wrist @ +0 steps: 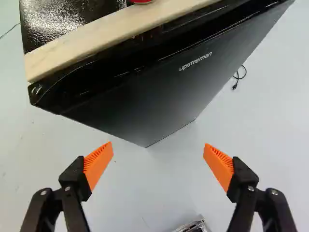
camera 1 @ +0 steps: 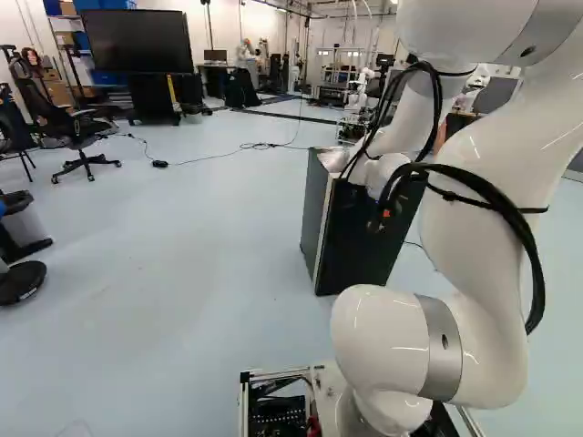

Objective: Grab a drink from the fridge

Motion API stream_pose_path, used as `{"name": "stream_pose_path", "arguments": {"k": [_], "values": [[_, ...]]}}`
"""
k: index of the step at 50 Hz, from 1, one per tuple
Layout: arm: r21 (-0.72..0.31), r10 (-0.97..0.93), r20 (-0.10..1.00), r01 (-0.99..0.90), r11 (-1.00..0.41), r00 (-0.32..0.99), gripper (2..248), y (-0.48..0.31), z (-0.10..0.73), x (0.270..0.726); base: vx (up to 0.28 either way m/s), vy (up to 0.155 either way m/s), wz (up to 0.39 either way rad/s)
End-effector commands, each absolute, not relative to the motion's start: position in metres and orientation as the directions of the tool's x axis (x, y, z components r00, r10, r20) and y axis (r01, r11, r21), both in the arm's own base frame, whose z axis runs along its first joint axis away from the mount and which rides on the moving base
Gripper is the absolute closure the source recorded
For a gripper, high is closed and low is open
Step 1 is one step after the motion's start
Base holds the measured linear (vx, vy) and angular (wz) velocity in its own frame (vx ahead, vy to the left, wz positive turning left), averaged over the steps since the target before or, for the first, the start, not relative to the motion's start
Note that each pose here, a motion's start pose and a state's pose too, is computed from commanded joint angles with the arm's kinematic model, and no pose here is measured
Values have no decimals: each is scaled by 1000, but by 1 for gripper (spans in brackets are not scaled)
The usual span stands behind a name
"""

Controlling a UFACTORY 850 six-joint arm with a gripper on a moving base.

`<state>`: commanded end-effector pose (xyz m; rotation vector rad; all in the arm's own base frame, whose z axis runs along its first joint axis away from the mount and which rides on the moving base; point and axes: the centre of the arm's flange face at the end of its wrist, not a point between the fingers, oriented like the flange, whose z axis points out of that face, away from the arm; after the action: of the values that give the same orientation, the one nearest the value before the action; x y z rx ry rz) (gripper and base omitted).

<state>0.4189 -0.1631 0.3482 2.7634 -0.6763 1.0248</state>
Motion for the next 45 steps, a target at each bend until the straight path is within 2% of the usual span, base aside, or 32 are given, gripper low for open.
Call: {"name": "stream_pose_path", "arguments": {"k": [17,45], "values": [[-43,-325,736,-439,-898,593,3,-156,357,408,0,0,0],[-43,-225,900,-437,-898,374,3,-162,379,420,0,0,0]]}}
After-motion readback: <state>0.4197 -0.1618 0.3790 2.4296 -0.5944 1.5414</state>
